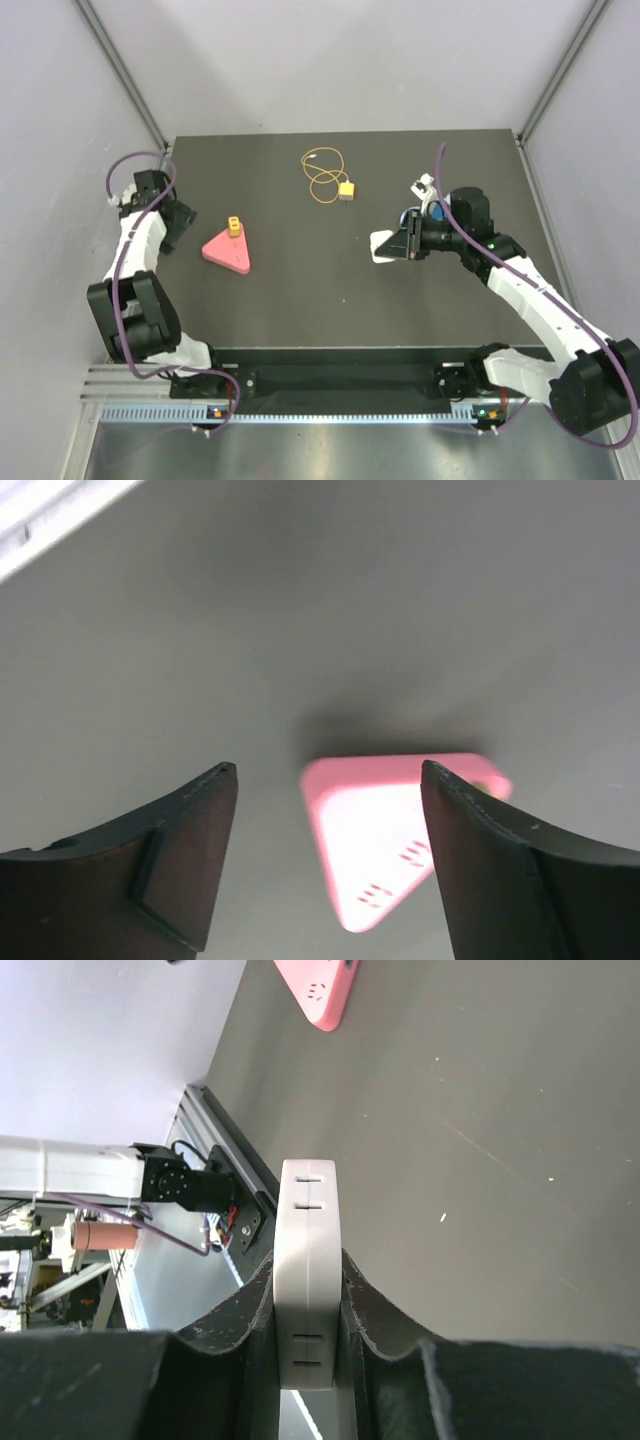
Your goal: Insert the plug
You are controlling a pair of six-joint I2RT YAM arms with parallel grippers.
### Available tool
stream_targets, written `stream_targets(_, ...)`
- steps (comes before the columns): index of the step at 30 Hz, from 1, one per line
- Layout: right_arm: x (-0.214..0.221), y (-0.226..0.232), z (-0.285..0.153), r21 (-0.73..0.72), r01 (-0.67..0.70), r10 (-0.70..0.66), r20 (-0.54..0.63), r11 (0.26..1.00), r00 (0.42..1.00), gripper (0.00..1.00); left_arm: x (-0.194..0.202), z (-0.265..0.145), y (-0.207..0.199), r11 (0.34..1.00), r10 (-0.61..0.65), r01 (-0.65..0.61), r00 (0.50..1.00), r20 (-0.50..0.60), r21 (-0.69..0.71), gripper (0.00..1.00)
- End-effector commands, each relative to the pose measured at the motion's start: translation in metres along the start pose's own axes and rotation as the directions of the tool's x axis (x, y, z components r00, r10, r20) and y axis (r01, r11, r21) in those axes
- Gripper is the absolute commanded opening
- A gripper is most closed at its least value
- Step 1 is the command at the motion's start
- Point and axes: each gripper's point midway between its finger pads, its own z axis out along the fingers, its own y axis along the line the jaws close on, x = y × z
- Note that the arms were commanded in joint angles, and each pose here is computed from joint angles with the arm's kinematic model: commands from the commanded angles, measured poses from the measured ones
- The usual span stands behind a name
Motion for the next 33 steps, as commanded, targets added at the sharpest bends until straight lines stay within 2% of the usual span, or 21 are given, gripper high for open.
stream_targets(1, -0.014, 0.017, -0.010, -0.037, 0.082, -0.080, 0.052, 0.996, 0.995, 0.00, 0.014, 0.015, -0.009, 0.995, -0.004, 0.014, 0.996, -0.094, 0.099, 0.77)
stream_targets(4, -0.016, 0.018, -0.011, -0.034, 0.088, -0.086, 0.053, 0.996, 0.995, 0.00, 0.031, 0.022, -0.021, 0.985, 0.066, -0.035, 0.980, -0.185, 0.168, 0.75)
stream_targets(8, -0.017, 0.019, -0.012, -0.030, 0.096, -0.094, 0.058, 0.995, 0.994, 0.00, 0.044, 0.028, -0.022, 0.972, 0.127, -0.079, 0.969, -0.212, 0.219, 0.74)
stream_targets(11, -0.016, 0.018, -0.012, -0.030, 0.096, -0.094, 0.061, 0.995, 0.994, 0.00, 0.057, 0.039, -0.009, 0.978, 0.136, -0.093, 0.963, -0.231, 0.187, 0.72)
stream_targets(13, -0.015, 0.018, -0.013, -0.030, 0.094, -0.092, 0.060, 0.995, 0.994, 0.00, 0.063, 0.044, -0.003, 0.981, 0.142, -0.103, 0.959, -0.245, 0.166, 0.64)
stream_targets(17, -0.014, 0.019, -0.015, -0.023, 0.098, -0.096, 0.064, 0.995, 0.993, 0.00, 0.069, 0.046, 0.006, 0.983, 0.142, -0.108, 0.962, -0.234, 0.150, 0.60)
stream_targets(20, -0.016, 0.020, -0.018, -0.009, 0.103, -0.102, 0.075, 0.995, 0.992, 0.00, 0.086, 0.047, 0.012, 0.983, 0.138, -0.097, 0.953, -0.270, 0.159, 0.57)
stream_targets(28, -0.018, 0.003, -0.023, 0.107, 0.103, -0.112, 0.085, 0.989, 0.990, 0.00, 0.116, 0.041, -0.011, 0.950, 0.199, -0.112, 0.937, -0.288, 0.293, 0.54)
stream_targets(33, -0.025, 0.005, -0.028, 0.141, 0.111, -0.127, 0.111, 0.984, 0.986, 0.00, 0.150, 0.036, -0.026, 0.928, 0.270, -0.153, 0.903, -0.333, 0.339, 0.51)
